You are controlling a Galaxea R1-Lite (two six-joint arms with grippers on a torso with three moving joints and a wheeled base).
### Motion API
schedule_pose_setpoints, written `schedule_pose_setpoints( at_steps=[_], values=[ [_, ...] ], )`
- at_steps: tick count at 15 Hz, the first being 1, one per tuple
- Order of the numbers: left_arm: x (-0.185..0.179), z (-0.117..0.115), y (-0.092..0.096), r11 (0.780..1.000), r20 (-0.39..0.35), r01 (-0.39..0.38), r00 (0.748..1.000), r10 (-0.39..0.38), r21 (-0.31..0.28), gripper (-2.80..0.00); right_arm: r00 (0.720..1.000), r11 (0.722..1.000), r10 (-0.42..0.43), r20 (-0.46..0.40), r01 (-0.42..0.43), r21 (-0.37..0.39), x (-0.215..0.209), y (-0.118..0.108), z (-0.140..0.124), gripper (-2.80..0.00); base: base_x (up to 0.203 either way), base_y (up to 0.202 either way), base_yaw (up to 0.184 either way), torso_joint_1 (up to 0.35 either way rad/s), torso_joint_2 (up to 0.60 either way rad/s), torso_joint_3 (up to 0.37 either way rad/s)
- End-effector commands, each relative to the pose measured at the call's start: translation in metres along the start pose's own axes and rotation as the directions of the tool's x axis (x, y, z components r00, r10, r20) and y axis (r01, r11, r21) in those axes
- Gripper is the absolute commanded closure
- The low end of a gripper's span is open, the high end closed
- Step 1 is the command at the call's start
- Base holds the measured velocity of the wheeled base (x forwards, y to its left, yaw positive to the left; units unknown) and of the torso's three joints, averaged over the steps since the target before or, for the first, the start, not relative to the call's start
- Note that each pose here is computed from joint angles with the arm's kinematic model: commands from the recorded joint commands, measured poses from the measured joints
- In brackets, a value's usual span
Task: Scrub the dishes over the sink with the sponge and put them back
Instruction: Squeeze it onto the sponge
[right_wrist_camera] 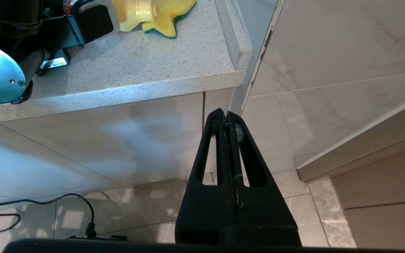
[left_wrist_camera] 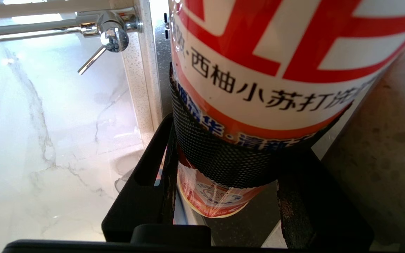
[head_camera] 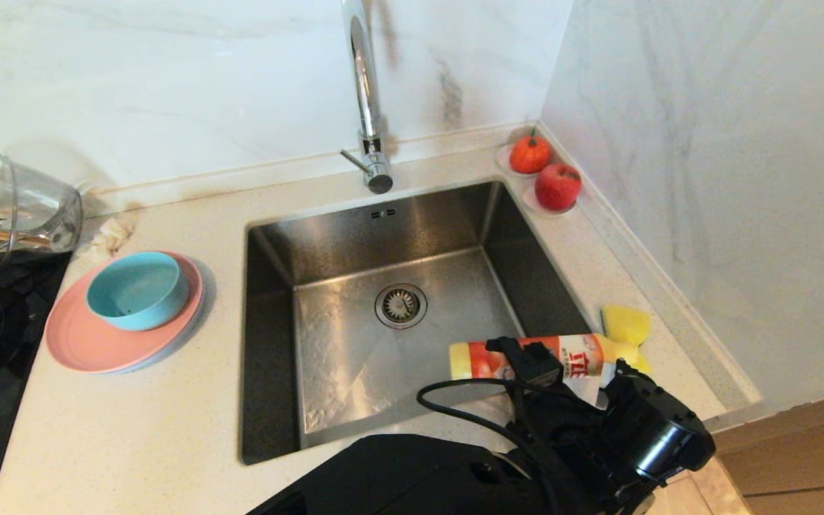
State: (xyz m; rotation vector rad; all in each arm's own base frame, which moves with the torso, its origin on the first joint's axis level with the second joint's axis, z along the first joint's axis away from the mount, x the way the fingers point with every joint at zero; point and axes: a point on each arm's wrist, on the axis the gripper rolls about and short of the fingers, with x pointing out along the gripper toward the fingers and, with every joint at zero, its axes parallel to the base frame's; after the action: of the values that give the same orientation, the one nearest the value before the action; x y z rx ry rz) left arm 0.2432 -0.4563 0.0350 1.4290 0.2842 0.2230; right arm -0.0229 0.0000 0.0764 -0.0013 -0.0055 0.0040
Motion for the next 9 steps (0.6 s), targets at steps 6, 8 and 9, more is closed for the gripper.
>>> schedule_pose_setpoints(
  at_steps=[6,8,9],
  values=[
    [-0.001,0.000,0.003,1.000,-0.012,-0.009,1.000,0.009,0.002,0.00,1.000,1.000,0.001,0.001,-0.001,0.000,0.000,0.000,0.000,0.00,0.000,0.000,0.000,0.000,0.00,0.000],
    [-0.002,-0.001,0.008,1.000,-0.028,-0.022,0.999,0.022,-0.010,0.00,1.000,1.000,0.001,0.001,-0.001,0.000,0.000,0.000,0.000,0.00,0.000,0.000,0.000,0.000,0.00,0.000],
    [-0.002,-0.001,0.011,0.999,-0.029,-0.024,0.999,0.023,-0.024,0.00,1.000,1.000,0.001,0.001,-0.001,0.000,0.000,0.000,0.000,0.00,0.000,0.000,0.000,0.000,0.00,0.000]
  ],
)
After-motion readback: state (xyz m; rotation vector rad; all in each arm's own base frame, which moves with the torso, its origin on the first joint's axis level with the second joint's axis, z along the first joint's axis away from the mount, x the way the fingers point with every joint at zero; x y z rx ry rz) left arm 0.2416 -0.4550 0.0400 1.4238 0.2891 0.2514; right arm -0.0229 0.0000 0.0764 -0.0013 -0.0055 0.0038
